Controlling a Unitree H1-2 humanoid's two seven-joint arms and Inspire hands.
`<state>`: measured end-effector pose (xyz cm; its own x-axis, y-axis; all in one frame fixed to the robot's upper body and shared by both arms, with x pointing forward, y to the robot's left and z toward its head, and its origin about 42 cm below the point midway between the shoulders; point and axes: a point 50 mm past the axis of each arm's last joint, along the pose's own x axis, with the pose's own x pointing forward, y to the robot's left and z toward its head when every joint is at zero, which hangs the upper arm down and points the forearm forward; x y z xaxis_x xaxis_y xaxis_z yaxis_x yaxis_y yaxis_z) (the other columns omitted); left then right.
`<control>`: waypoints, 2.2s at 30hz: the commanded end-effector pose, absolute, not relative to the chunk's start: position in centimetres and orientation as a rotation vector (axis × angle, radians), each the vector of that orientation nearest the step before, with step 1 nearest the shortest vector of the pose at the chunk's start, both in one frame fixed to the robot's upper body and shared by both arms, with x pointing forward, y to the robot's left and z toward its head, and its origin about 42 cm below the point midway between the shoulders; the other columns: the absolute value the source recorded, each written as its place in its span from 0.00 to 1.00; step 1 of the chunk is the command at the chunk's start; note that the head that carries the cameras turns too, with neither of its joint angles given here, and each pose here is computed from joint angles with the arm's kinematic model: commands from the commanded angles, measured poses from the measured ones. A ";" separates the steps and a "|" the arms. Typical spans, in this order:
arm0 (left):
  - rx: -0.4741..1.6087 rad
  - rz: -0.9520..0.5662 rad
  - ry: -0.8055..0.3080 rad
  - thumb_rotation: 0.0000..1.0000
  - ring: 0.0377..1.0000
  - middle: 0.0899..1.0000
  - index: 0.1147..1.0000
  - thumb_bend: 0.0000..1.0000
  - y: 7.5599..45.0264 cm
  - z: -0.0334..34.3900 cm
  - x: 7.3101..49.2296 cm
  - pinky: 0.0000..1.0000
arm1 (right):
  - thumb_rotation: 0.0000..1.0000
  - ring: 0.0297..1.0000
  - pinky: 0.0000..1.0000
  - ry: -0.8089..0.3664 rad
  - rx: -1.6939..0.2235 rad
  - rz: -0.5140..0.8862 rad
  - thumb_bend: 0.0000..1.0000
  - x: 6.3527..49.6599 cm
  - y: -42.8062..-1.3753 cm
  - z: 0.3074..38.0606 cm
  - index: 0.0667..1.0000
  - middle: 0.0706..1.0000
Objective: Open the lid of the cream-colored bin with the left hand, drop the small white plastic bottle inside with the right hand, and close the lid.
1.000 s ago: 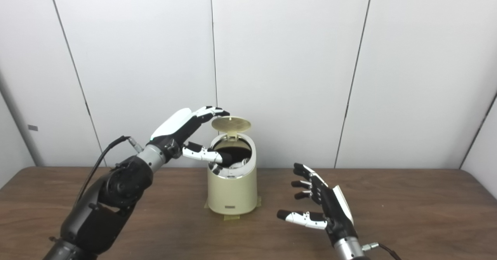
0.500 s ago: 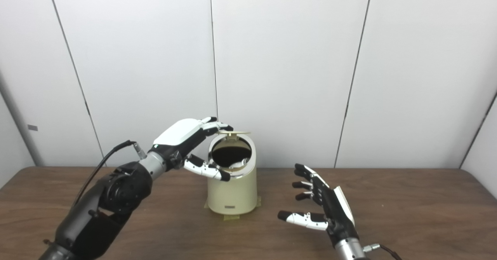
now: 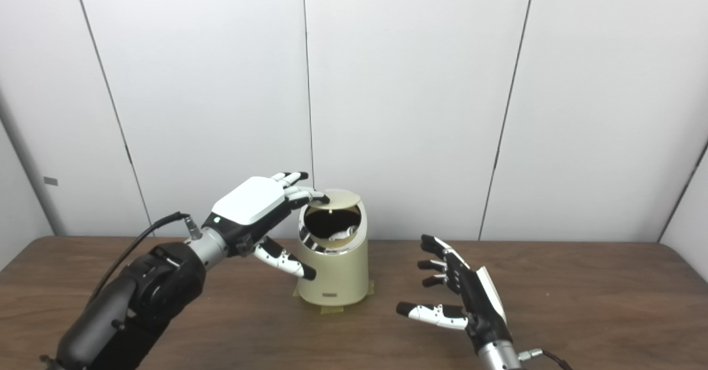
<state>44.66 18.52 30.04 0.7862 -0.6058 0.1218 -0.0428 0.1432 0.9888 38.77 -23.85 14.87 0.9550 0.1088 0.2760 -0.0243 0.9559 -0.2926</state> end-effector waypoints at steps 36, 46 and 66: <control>1.498 -0.571 -0.597 0.49 1.00 0.87 0.87 1.00 17.1 28.2 44.9 1.00 | 0.25 0.73 0.58 -0.393 -0.295 0.055 0.84 39.3 -23.4 17.5 0.83 0.83; 1.706 -0.624 -0.553 0.50 1.00 0.81 0.81 1.00 16.8 27.6 44.9 1.00 | 0.27 0.74 0.58 -0.394 -0.290 0.056 0.84 39.3 -23.5 17.5 0.83 0.84; 1.285 -0.323 -0.727 0.49 0.98 0.83 0.82 0.88 20.3 29.9 43.9 0.99 | 0.25 0.73 0.58 -0.389 -0.284 0.054 0.83 39.1 -23.5 17.2 0.83 0.83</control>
<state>43.14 19.76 26.85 0.7630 -0.6216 0.1772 -0.0699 0.1932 0.9787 38.33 -23.55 15.19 0.9547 0.1001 0.2804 -0.0165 0.9580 -0.2862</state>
